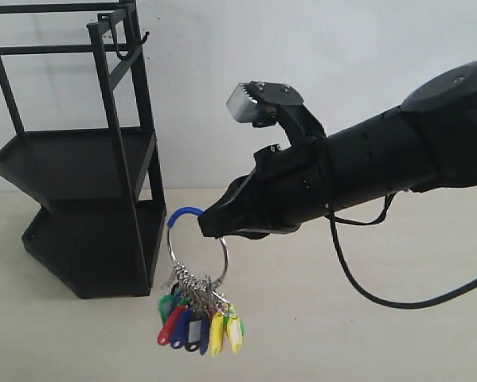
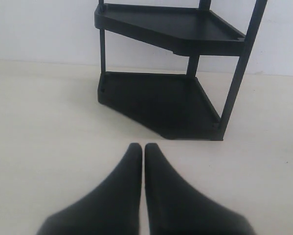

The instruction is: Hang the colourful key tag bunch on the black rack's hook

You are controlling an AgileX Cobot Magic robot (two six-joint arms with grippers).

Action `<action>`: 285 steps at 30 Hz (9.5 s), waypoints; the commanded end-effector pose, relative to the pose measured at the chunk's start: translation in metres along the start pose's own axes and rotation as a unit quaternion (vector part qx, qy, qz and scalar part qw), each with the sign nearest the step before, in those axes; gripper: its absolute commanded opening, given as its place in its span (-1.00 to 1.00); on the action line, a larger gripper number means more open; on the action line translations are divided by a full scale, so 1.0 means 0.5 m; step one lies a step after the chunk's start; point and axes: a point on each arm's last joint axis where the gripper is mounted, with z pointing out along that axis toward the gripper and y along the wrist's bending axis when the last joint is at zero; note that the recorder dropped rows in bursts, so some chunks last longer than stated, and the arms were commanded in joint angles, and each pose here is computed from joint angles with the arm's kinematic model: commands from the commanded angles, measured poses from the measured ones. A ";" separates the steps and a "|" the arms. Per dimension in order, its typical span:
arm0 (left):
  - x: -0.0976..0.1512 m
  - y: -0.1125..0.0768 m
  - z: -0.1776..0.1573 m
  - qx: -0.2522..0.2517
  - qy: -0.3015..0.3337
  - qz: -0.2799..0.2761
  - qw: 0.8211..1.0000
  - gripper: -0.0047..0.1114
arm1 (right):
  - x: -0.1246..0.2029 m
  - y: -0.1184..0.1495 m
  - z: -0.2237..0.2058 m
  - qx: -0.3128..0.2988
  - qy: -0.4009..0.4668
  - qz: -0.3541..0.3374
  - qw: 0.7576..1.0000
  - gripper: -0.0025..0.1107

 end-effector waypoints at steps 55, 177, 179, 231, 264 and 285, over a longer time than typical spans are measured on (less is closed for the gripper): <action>0.000 0.001 0.000 -0.002 -0.003 0.004 1.000 -0.84 | -0.211 -0.004 -0.035 0.189 -0.236 -0.009 0.953 -0.96; 0.000 0.001 0.000 -0.002 -0.003 0.004 1.000 -0.84 | 0.230 0.210 -0.279 0.054 -0.186 0.050 0.980 -0.96; 0.000 0.001 0.000 -0.002 -0.003 0.004 1.000 -0.84 | 0.248 0.205 -0.281 0.065 -0.186 0.046 0.979 -0.96; 0.000 0.001 0.000 -0.002 -0.003 0.004 1.000 -0.84 | 0.473 0.134 -0.366 0.343 -0.354 0.106 0.864 -0.96; 0.000 0.001 0.000 -0.002 -0.003 0.004 1.000 -0.84 | 0.522 0.113 -0.358 0.413 -0.216 0.123 0.876 -0.96; 0.000 0.001 0.000 -0.002 -0.003 0.004 1.000 -0.84 | 0.518 0.114 -0.359 0.411 -0.226 0.118 0.875 -0.96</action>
